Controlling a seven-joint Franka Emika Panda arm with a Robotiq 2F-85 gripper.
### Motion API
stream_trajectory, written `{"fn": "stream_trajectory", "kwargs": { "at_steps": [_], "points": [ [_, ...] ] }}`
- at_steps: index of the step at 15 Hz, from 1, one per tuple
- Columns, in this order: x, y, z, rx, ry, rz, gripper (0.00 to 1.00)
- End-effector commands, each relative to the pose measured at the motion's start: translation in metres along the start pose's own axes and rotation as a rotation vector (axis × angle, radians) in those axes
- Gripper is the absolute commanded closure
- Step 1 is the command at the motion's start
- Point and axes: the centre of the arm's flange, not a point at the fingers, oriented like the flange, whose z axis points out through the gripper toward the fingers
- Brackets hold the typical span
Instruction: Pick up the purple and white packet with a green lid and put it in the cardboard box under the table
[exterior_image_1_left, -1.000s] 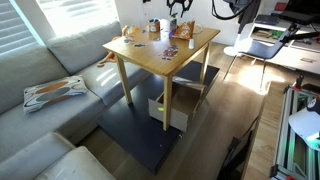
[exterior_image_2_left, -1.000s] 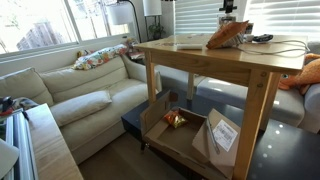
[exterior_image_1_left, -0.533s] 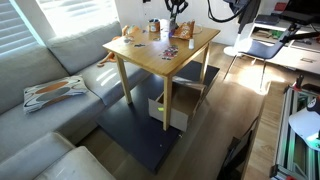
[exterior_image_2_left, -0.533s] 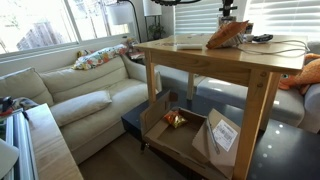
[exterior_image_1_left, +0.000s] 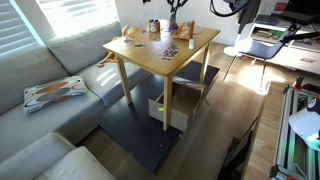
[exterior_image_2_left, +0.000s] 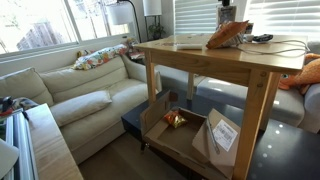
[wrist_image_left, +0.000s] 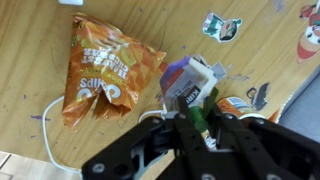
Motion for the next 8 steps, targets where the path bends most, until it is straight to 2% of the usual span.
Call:
{"fn": "stream_trajectory", "kwargs": {
  "at_steps": [1, 5, 8],
  "points": [
    [-0.043, 0.018, -0.055, -0.001, -0.048, -0.053, 0.95],
    [-0.079, 0.059, -0.098, -0.068, -0.111, -0.038, 0.95],
    [-0.101, 0.098, -0.106, -0.093, -0.151, -0.006, 0.95]
  ]
}}
